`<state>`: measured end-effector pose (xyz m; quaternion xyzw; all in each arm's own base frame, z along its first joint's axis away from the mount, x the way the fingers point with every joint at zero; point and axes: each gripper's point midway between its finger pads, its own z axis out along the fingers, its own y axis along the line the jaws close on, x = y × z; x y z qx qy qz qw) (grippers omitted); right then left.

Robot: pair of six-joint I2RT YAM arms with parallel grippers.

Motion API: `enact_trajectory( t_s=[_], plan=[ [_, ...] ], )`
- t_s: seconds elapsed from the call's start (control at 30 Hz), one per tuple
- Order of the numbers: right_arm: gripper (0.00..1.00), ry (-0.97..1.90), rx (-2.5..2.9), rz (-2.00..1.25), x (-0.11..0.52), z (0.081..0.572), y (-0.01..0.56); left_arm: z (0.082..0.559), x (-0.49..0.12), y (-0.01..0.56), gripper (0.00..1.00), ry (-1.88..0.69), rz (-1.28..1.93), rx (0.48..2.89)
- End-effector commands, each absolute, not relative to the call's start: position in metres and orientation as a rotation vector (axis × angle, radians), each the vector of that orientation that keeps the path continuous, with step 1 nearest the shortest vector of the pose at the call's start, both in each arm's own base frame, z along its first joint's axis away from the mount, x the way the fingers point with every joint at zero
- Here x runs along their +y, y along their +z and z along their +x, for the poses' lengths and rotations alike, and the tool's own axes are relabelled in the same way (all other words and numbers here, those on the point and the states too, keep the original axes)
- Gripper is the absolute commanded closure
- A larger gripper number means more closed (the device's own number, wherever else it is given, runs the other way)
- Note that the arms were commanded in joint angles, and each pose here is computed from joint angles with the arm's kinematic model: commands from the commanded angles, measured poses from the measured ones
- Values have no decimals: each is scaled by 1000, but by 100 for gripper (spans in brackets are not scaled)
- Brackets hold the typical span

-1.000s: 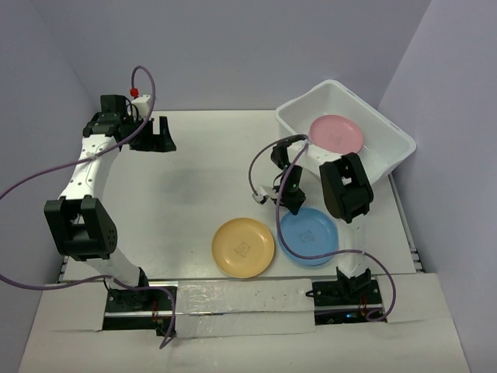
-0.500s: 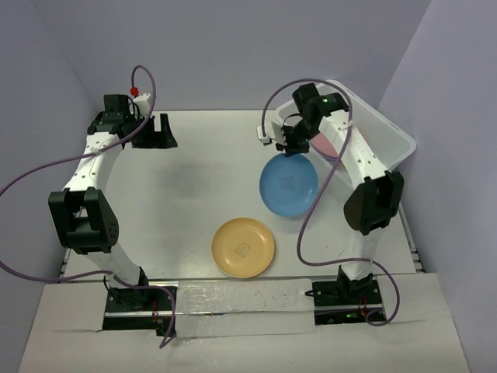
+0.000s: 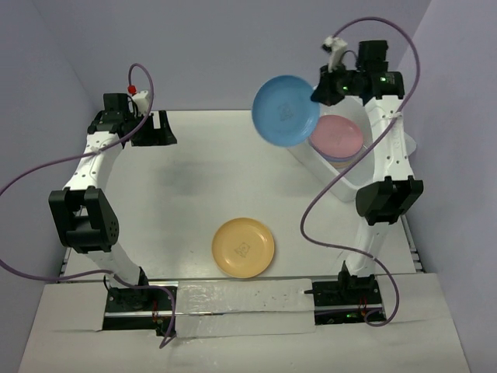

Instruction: Place the plates into the plastic bin on the countertop

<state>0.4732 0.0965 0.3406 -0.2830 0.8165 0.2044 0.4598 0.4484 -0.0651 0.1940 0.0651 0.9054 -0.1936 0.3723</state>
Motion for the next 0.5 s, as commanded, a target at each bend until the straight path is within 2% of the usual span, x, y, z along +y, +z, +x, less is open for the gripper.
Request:
enact_trajectory(
  t_s=[0.0,0.07,0.17,0.47],
  plan=[
    [100,516,2156,95,0,514,314,467,-62,214,1,-483,162,2256],
    [100,469,2180,315,-44,518,295,470,-62,214,1,-488,158,2258],
    [100,380,2198,444,-79,520,274,474,-63,214,1,-498,156,2263],
    [100,253,2317,610,-118,520,208,470,-61,216,1,-484,144,2270]
  ],
)
